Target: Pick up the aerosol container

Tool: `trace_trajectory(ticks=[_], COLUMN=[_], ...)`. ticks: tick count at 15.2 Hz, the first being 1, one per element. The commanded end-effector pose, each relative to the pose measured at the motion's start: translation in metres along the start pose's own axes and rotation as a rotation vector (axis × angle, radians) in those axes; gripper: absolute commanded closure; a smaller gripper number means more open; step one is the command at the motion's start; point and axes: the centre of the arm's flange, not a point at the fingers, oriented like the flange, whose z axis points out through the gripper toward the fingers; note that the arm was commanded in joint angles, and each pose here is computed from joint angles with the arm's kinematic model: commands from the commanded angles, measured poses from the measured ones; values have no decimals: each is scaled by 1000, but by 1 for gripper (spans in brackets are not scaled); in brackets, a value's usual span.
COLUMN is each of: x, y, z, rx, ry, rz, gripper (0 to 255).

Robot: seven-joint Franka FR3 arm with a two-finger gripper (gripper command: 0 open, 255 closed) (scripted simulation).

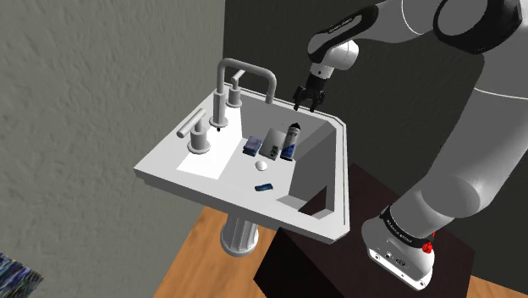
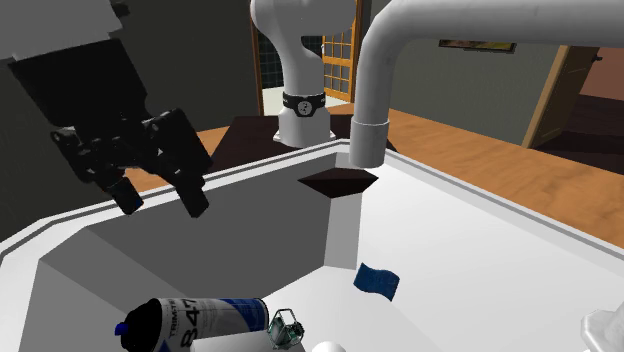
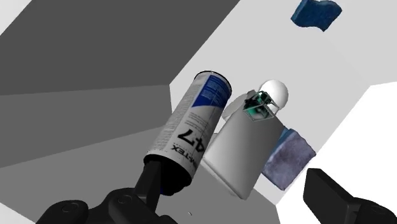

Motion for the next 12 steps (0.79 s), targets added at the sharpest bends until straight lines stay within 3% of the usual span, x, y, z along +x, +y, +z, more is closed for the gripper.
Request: trace_trajectory(ticks=[1,9,12], x=[17,79,81], y=[12,58,61], z=[20,97,112], rx=[10,47,47], ry=[-7,-34,-34], rz=[24,115,115], gripper=[0,0,0])
